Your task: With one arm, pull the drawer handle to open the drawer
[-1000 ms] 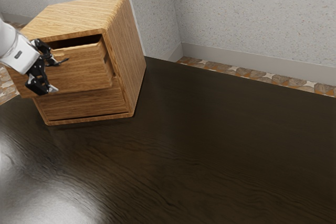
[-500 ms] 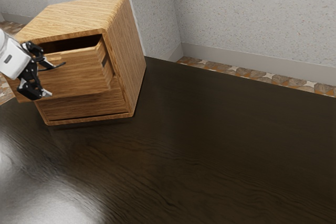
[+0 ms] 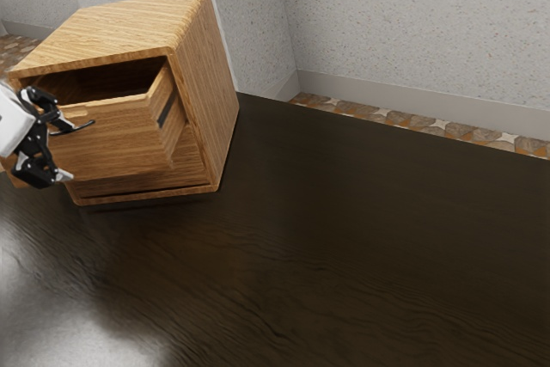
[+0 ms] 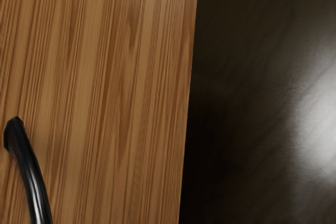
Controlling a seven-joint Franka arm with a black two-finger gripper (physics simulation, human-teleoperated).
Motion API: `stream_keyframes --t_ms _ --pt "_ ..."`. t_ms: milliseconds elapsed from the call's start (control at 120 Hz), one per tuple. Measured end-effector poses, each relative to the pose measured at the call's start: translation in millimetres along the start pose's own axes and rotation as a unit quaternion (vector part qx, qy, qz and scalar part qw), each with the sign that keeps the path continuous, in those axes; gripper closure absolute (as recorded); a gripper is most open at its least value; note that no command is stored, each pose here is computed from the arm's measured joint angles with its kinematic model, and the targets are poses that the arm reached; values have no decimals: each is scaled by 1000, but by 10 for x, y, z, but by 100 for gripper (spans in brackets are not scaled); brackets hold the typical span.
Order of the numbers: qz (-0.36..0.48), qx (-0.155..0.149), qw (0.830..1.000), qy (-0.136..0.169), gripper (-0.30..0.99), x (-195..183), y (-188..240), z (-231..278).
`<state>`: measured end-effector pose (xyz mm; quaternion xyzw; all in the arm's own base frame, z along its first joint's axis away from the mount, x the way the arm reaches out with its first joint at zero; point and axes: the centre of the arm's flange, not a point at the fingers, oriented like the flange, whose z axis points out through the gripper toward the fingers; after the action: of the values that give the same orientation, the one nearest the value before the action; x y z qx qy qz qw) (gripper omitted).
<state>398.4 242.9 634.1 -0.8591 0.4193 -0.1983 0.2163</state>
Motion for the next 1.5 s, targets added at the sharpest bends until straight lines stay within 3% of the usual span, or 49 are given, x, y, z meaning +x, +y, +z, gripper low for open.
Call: stream_keyframes --t_ms 325,1208,1500 --pt "-5 4 1000 4 5 18 239 -152" --pt "-32 5 999 13 0 -140 818 -396" --pt "-44 7 999 16 1 -16 870 -471"
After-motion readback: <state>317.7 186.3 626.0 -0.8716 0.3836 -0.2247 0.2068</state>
